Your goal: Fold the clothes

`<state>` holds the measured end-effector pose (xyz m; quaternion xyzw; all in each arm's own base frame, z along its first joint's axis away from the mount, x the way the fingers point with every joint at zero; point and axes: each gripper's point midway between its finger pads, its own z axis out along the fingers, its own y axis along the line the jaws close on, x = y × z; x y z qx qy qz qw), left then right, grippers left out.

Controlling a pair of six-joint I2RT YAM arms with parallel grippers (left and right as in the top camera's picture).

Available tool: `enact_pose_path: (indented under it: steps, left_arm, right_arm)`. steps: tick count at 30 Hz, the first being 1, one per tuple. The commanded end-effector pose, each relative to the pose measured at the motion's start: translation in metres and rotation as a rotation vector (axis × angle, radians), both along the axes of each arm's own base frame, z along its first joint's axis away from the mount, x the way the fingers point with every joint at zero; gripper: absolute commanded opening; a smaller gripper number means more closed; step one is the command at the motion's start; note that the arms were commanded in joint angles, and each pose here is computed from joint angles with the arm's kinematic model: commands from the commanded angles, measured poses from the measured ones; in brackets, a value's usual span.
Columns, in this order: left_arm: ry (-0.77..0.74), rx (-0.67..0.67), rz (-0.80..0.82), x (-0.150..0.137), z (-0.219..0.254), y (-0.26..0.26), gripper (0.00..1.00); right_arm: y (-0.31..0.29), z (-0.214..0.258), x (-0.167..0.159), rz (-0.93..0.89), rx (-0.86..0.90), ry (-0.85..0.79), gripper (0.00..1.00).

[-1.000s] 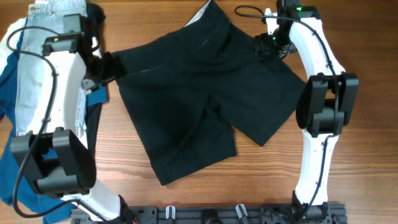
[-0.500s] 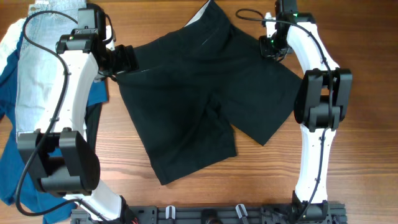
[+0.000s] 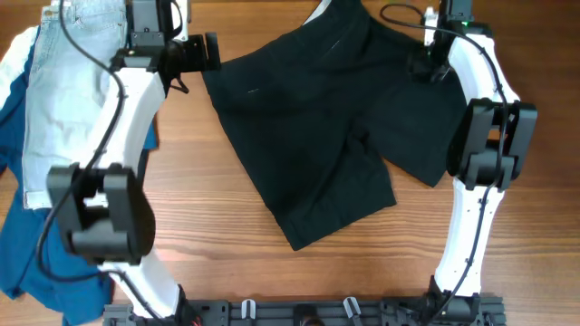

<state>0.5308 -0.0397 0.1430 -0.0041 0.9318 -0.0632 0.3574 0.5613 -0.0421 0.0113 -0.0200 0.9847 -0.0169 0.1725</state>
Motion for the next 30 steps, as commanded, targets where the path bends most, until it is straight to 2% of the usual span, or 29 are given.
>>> enact_pose_path:
  steps: [1, 5, 8, 19, 27, 28, 29, 30]
  left_arm:
    - [0.043, 0.027, -0.031, 0.013, -0.047, -0.001, 0.94]
    - [0.107, 0.016, -0.042, 0.013, -0.088, -0.004, 0.95]
    - [0.144, -0.009, -0.063, 0.011, -0.109, -0.010, 0.95]
    - [0.164, -0.041, -0.079, 0.008, -0.115, -0.017, 0.78]
    - [0.181, -0.061, -0.091, 0.009, -0.139, -0.029, 0.75]
    - [0.185, -0.061, -0.091, 0.009, -0.142, -0.029, 0.73]
    - [0.190, -0.062, -0.089, 0.009, -0.145, -0.029, 0.66]
    - [0.194, -0.063, -0.087, 0.008, -0.147, -0.028, 0.54]
  right_arm:
    - [0.038, 0.096, -0.008, 0.006, 0.140, -0.105, 0.81]
    - [0.073, 0.139, -0.028, 0.036, 0.248, -0.114, 0.84]
    - [0.089, 0.150, -0.035, 0.040, 0.258, -0.110, 0.85]
    - [0.108, 0.149, -0.038, 0.011, 0.288, -0.092, 0.87]
    - [0.108, 0.149, -0.039, 0.013, 0.286, -0.091, 0.88]
    - [0.108, 0.149, -0.039, 0.013, 0.286, -0.090, 0.88]
    - [0.108, 0.149, -0.039, 0.013, 0.286, -0.091, 0.88]
    - [0.108, 0.149, -0.039, 0.012, 0.286, -0.091, 0.89]
